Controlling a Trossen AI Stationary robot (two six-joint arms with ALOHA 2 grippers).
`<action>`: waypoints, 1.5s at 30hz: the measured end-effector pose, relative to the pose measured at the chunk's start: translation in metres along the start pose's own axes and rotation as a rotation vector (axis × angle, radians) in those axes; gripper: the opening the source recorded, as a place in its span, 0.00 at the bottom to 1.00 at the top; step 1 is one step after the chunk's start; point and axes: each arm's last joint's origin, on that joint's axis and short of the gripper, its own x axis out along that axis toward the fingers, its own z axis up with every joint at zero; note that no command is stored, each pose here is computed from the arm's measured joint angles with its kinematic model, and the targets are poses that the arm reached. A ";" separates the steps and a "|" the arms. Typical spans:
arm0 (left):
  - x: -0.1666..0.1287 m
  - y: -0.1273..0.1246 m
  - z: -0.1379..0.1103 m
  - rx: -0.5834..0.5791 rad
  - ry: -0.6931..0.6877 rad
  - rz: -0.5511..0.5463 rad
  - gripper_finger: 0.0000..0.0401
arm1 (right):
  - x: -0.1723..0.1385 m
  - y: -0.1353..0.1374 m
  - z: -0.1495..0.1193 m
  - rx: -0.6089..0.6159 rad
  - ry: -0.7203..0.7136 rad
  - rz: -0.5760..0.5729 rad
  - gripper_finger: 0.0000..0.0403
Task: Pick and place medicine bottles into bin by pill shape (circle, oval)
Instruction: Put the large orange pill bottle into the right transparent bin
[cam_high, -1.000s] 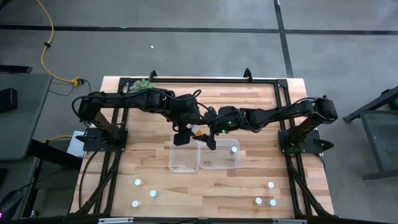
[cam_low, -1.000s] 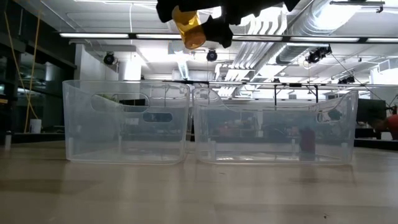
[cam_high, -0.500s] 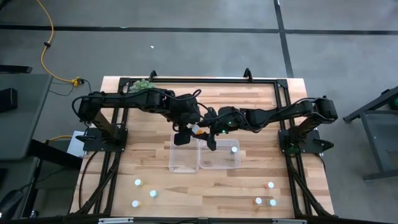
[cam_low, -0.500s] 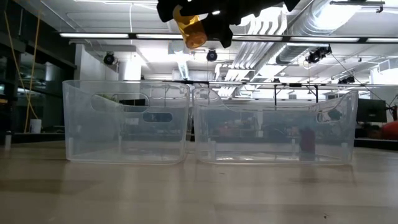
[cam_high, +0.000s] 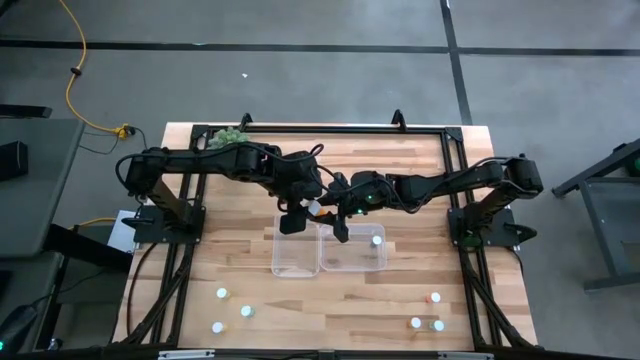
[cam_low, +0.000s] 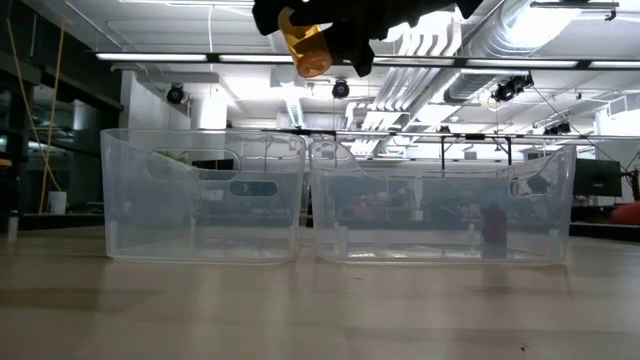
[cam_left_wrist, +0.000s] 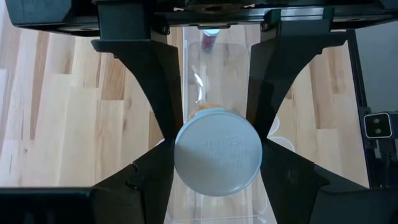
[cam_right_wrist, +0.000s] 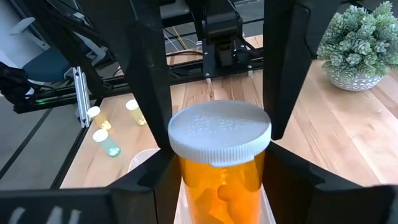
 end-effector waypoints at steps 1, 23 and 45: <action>0.000 0.000 0.000 0.000 -0.002 0.000 0.49 | 0.000 0.000 0.000 0.000 0.000 0.001 0.43; -0.001 0.001 0.002 0.012 -0.023 0.019 0.49 | 0.000 -0.001 -0.004 0.023 0.041 0.005 0.66; -0.014 0.002 0.001 -0.002 -0.061 0.026 0.49 | 0.000 -0.001 0.001 0.006 -0.021 -0.016 0.43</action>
